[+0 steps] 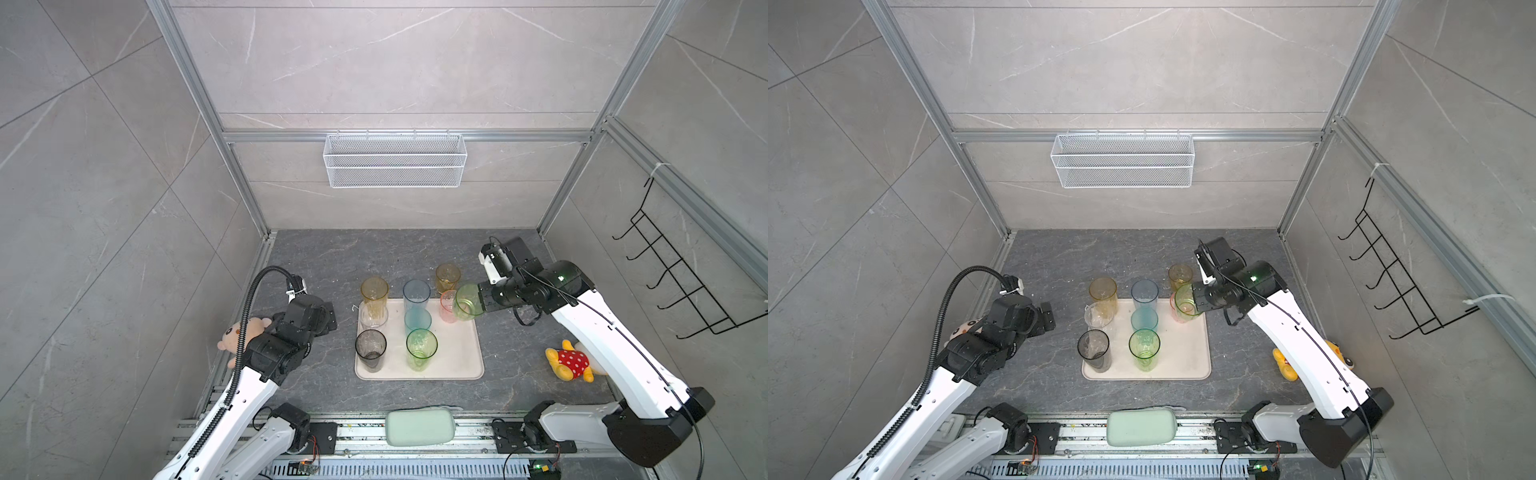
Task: Place the glasses into the tray
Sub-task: Place the glass on the tray.
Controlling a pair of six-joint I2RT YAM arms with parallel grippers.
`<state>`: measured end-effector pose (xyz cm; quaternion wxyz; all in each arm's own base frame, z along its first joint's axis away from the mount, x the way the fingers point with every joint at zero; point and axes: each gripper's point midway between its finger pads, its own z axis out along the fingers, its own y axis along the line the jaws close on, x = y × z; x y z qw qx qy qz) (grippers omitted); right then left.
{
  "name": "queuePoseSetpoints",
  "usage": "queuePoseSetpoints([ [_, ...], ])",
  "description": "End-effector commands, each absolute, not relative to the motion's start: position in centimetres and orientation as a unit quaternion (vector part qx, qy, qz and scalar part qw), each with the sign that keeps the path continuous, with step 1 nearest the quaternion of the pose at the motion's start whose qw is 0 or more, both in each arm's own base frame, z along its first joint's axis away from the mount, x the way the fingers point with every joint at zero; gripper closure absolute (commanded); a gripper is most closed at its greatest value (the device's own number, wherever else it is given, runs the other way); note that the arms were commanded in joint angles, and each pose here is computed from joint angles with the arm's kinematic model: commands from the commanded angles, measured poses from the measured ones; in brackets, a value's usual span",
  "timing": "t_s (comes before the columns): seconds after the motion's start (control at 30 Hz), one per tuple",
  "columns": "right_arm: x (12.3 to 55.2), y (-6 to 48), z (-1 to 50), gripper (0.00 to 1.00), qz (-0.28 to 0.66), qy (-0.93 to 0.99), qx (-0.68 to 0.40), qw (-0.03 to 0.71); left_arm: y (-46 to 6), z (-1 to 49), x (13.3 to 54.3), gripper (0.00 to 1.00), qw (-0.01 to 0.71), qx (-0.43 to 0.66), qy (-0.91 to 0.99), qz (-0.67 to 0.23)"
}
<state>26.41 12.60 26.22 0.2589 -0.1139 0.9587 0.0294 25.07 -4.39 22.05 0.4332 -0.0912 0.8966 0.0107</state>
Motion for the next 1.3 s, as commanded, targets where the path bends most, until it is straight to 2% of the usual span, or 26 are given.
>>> queuePoseSetpoints([
  [0.0,25.8,12.9,25.6,1.00,0.048,0.957,-0.101,0.267,-4.5,22.0,25.2,0.03,0.437,-0.100,0.894,0.004],
  [0.47,24.0,13.3,19.5,1.00,0.043,0.964,-0.075,0.252,-4.4,21.7,24.9,0.03,0.435,-0.104,0.894,0.001],
  [0.9,24.9,14.6,14.8,1.00,0.054,0.968,-0.067,0.237,-4.5,21.7,24.9,0.03,0.436,-0.104,0.894,-0.002],
  [1.27,25.6,14.1,12.9,1.00,0.023,0.971,-0.058,0.233,-4.5,21.6,24.9,0.03,0.435,-0.103,0.895,0.000],
])
